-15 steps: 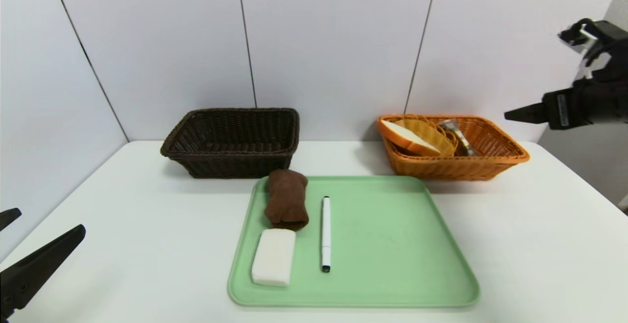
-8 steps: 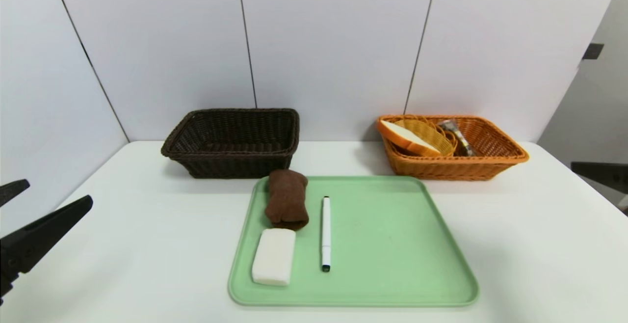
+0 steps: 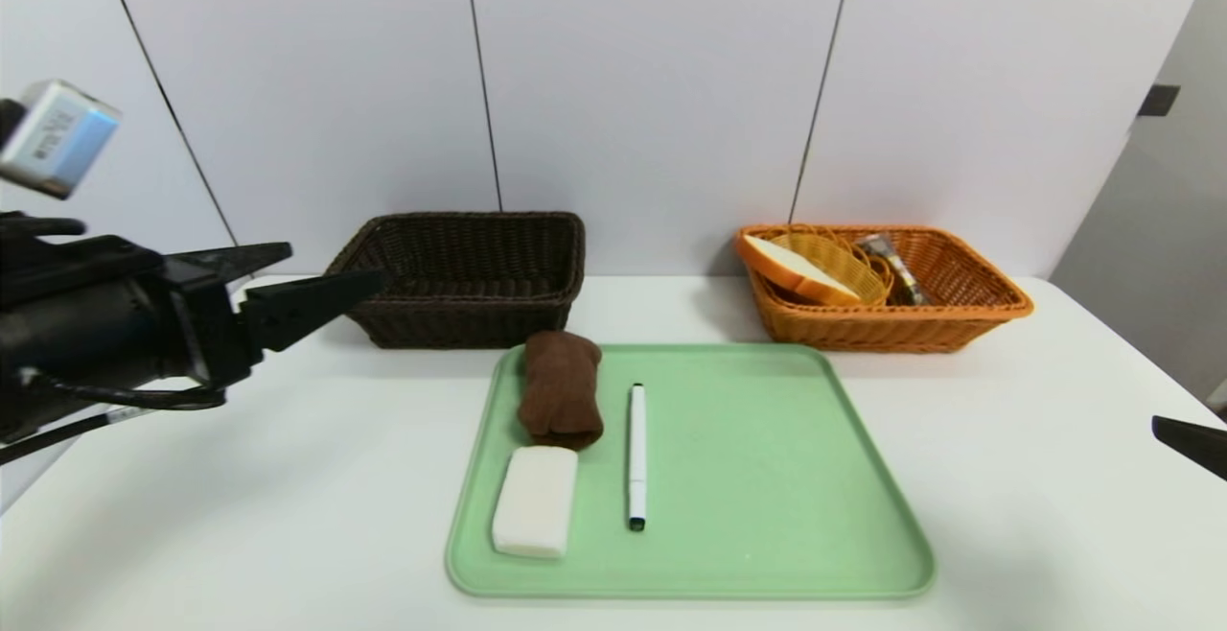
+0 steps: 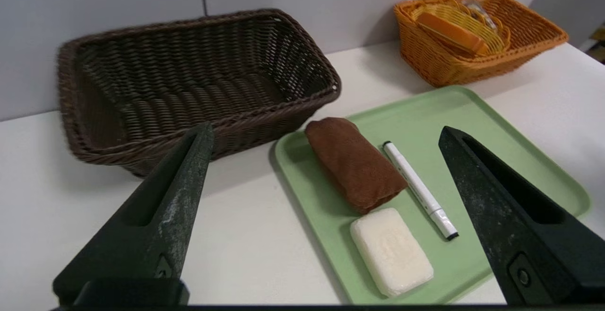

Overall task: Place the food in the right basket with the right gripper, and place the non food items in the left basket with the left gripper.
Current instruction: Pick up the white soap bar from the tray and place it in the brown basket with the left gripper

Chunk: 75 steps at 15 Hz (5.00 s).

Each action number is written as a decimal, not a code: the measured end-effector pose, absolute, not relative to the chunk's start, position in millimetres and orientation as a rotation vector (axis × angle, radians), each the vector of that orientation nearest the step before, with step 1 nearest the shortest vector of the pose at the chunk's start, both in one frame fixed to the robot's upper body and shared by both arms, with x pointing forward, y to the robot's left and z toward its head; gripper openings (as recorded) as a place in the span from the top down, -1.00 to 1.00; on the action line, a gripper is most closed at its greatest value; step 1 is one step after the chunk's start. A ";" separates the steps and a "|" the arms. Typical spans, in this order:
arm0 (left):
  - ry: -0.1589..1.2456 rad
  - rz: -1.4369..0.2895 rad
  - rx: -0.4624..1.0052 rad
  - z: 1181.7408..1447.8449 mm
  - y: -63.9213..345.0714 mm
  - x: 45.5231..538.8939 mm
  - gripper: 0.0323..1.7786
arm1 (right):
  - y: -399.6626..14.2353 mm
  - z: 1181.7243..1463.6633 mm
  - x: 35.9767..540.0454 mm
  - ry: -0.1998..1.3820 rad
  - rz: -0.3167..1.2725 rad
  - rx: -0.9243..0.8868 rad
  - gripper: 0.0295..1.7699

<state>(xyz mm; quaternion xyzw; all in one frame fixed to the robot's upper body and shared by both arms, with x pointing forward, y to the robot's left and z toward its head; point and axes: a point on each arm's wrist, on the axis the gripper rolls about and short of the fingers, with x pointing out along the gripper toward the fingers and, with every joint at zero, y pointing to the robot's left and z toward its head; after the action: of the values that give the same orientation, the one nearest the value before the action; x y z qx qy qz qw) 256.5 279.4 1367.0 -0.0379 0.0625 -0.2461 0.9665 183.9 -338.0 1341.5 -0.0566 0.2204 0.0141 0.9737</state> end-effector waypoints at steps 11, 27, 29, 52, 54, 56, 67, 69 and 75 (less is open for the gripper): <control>0.526 -0.594 0.098 1303.4 225.2 326.8 -0.90 | -338.1 1335.3 178.4 0.458 0.021 -0.134 -0.91; 1.040 -0.322 -0.049 1359.7 177.6 280.8 -0.90 | -338.0 1320.0 170.4 0.482 0.032 -0.171 -0.91; 1.050 -0.237 -0.038 1349.9 169.2 287.5 -0.90 | -338.0 1319.1 169.3 0.482 0.033 -0.176 -0.91; 1.125 -0.183 -0.085 1281.4 105.8 316.2 -0.90 | -337.5 1298.4 147.5 0.488 0.041 -0.206 -0.92; 1.140 -0.165 -0.078 1275.3 108.0 318.7 -0.90 | -337.5 1297.8 146.9 0.488 0.041 -0.206 -0.92; 1.134 -0.164 -0.085 1271.0 106.5 322.3 -0.90 | -337.5 1297.1 146.5 0.487 0.041 -0.206 -0.92; 1.134 -0.124 -0.060 1250.6 102.4 330.8 -0.90 | -337.4 1298.1 147.2 0.480 0.042 -0.205 -0.92; 1.110 -0.122 -0.061 1244.7 102.7 331.2 -0.90 | -337.4 1298.2 147.7 0.480 0.044 -0.205 -0.92; 1.091 -0.122 -0.054 1239.4 104.2 330.1 -0.13 | -337.4 1297.3 147.9 0.484 0.046 -0.203 -0.92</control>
<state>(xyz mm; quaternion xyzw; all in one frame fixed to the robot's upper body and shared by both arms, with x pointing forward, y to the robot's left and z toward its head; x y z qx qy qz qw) 330.1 104.2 1239.4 -0.0256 0.5185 -0.0580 0.8527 147.9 -337.4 1297.3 -0.1003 0.2392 0.0226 0.9655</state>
